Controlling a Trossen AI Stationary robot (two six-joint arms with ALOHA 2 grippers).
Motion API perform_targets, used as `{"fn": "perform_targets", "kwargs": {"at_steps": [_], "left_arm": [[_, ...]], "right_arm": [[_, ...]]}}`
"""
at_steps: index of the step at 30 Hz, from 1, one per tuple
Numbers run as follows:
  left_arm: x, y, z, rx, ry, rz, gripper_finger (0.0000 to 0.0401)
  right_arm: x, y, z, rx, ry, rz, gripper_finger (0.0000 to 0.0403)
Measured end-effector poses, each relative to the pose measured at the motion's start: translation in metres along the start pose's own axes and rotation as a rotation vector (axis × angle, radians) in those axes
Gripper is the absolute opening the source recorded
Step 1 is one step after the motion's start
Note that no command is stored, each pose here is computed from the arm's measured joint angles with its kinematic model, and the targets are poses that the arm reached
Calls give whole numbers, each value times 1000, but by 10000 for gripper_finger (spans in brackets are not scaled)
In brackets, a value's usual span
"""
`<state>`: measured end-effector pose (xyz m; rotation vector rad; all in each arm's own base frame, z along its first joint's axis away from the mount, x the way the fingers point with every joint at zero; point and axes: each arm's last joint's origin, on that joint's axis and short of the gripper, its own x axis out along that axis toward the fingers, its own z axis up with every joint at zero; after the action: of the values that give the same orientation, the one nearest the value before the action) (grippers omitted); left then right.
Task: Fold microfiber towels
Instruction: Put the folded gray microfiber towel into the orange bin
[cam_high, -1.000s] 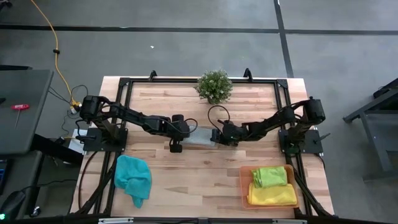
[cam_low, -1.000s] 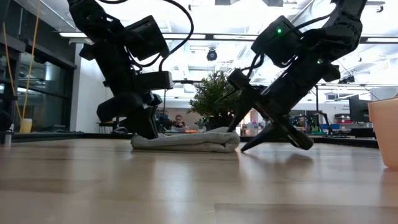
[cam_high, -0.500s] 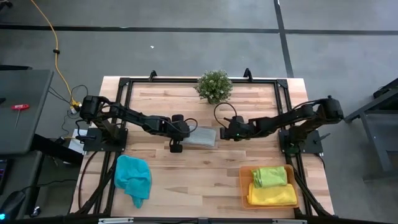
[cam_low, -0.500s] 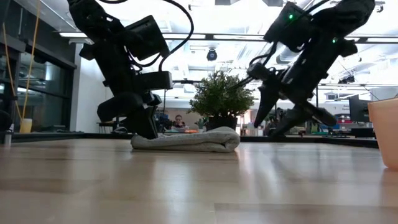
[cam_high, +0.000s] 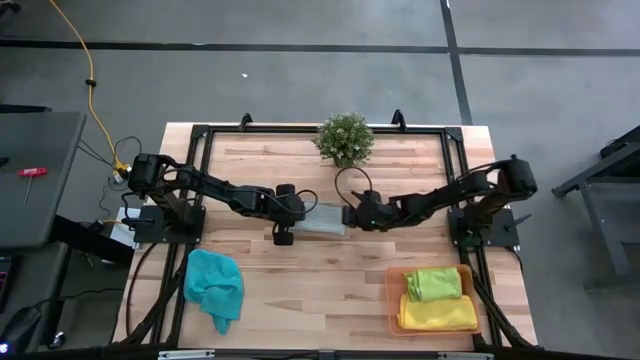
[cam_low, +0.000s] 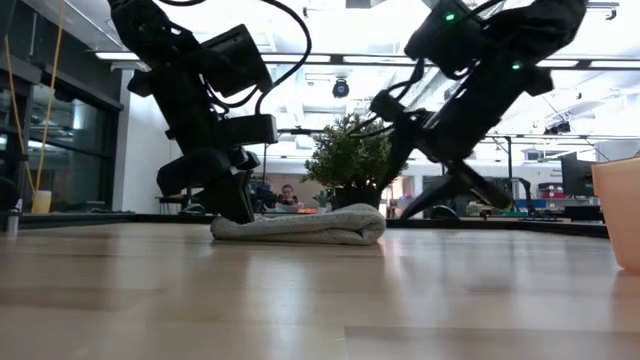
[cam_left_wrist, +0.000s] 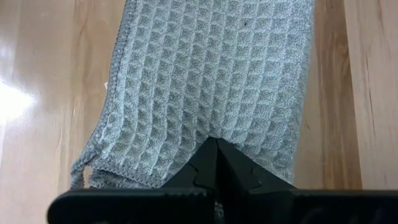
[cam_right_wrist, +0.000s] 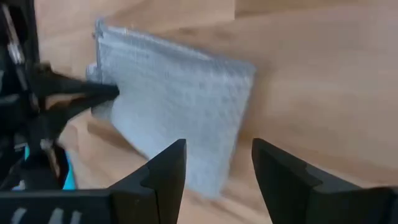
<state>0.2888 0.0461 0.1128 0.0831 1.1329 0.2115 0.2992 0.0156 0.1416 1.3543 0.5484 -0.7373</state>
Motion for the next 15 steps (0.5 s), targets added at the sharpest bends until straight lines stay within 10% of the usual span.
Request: {"fn": "perform_targets", "kwargs": {"at_steps": [15], "left_arm": [[0, 0, 0, -9, -2, -6, 0]], "right_arm": [[24, 4, 0, -6, 33, -48, 205]]}}
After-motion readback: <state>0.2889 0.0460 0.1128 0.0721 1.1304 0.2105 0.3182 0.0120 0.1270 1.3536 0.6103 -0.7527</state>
